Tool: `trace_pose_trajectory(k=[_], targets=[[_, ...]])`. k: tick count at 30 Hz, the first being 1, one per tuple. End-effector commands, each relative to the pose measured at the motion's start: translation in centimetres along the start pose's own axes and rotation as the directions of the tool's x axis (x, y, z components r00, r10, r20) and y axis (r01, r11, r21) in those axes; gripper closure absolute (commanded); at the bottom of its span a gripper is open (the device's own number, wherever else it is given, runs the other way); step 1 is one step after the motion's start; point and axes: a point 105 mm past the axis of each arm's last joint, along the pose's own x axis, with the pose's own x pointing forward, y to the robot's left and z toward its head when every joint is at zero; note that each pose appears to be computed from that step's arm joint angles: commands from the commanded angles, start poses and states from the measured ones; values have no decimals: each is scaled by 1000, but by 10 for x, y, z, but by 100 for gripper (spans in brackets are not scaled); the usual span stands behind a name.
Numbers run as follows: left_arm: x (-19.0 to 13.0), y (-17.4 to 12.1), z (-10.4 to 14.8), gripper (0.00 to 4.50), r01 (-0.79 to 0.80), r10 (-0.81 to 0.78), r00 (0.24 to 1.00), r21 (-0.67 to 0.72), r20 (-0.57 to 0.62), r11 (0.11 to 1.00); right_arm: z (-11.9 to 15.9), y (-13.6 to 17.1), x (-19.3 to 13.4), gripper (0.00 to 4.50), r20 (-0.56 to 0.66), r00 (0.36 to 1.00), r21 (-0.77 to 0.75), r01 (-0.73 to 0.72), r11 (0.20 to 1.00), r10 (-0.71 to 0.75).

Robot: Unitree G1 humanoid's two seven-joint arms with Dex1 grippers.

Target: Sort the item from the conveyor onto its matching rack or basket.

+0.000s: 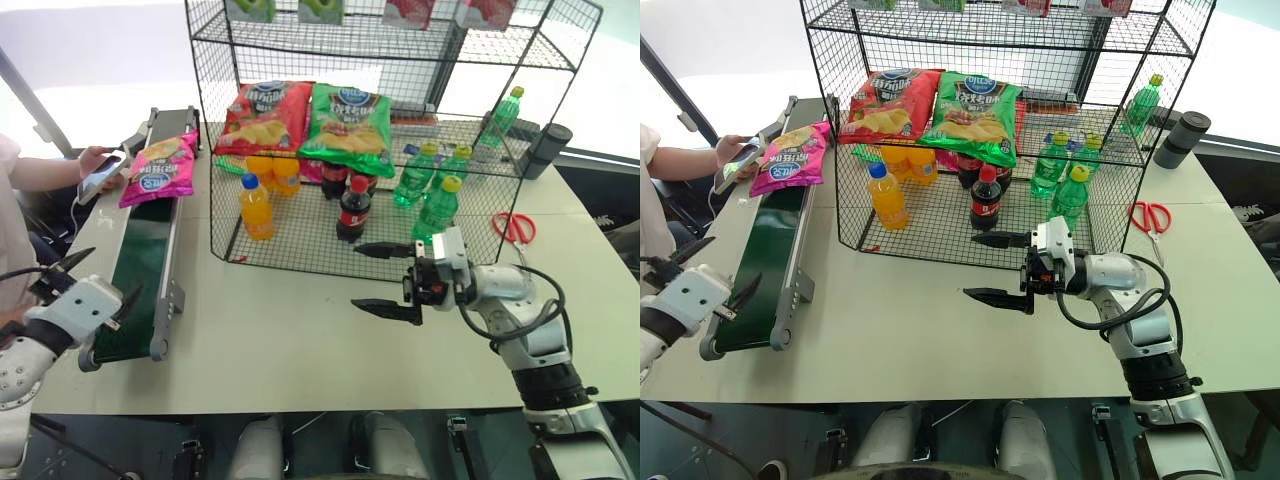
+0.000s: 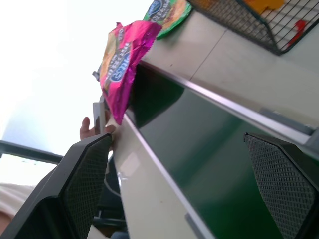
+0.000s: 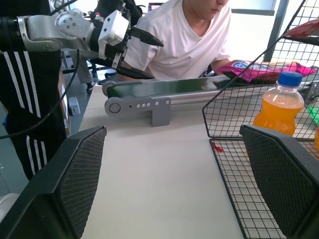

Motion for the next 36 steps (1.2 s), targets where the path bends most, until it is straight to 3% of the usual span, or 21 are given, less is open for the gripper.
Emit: trace_pose_trajectory(k=[1,18,36], targets=[[6,13,3,0,-40,40,999,136,1,990,10,-7,2,3,17,1000,-64,26,998,-25],[36,11,6,0,-51,52,999,208,1,977,10,-9,1,3,-25,997,-141,72,987,-76],[43,4,9,0,-38,38,999,194,1,980,10,-15,-1,3,-50,993,-178,95,979,-105]])
